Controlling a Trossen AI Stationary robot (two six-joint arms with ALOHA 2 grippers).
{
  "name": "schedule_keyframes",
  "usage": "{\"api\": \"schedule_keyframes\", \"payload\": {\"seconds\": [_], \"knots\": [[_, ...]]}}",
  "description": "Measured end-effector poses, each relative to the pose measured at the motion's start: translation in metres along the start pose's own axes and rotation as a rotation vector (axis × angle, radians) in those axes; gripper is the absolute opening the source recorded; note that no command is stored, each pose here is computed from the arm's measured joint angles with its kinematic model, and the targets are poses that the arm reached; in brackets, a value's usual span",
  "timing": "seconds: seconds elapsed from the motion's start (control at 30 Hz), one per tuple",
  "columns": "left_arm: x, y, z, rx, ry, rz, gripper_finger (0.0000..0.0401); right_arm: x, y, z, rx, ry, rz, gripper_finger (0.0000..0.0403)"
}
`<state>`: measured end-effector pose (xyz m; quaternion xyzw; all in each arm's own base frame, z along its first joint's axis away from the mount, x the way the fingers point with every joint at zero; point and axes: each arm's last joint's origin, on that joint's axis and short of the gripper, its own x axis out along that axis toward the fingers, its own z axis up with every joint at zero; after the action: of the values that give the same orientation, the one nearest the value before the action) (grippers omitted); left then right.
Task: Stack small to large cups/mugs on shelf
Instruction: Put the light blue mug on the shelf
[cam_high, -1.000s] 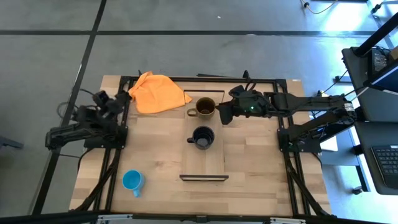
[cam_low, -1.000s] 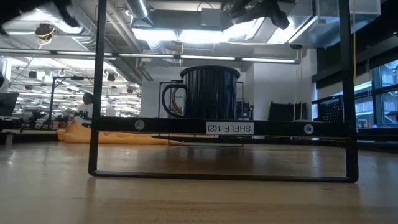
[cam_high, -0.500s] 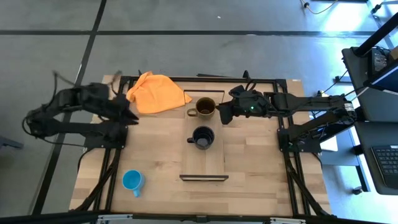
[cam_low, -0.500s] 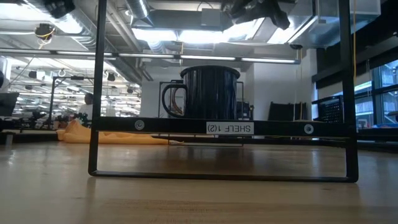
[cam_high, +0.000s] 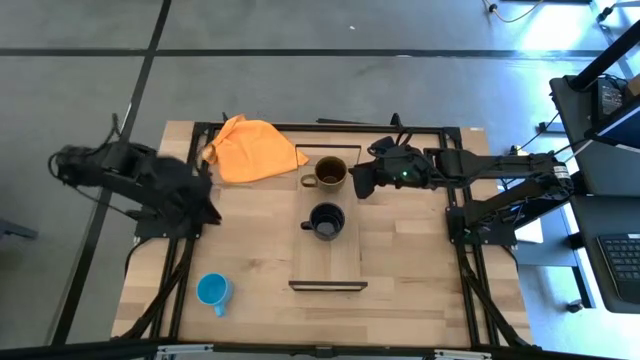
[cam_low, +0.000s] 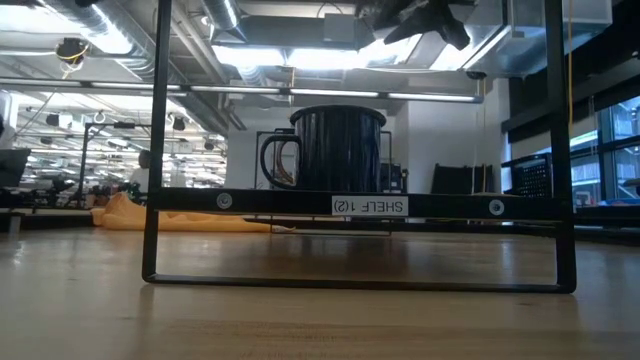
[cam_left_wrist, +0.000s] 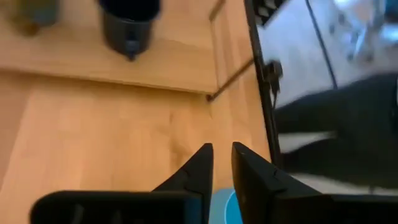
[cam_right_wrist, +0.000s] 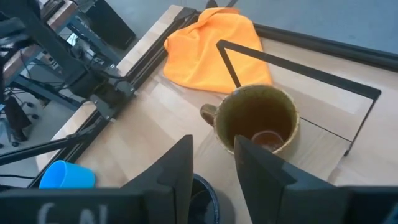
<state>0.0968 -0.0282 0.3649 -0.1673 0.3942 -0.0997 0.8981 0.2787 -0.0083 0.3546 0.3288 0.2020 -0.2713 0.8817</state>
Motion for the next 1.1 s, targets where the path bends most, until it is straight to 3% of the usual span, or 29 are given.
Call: {"api": "schedule_keyframes", "payload": {"seconds": [0.1,0.2,0.33,0.8,1.1], "knots": [[0.018,-0.017,0.004,0.096,0.137,0.02,0.0035,0.0,0.0,0.0,0.0,0.0,0.0,0.0119],[0.036,-0.029,-0.007,0.19,0.334,0.107,0.003,0.0,0.0,0.0,-0.001,0.001,-0.001,0.0119],[0.05,-0.04,-0.023,0.216,0.482,0.221,0.0032,0.0,0.0,0.0,-0.005,0.002,-0.001,0.0119],[0.093,-0.075,-0.056,0.09,0.517,0.283,0.0107,0.0,-0.004,-0.004,-0.042,0.051,-0.025,0.0119],[0.129,-0.072,-0.077,-0.002,0.536,0.328,0.0113,0.0,-0.004,-0.005,-0.051,0.055,-0.029,0.0119]]}}
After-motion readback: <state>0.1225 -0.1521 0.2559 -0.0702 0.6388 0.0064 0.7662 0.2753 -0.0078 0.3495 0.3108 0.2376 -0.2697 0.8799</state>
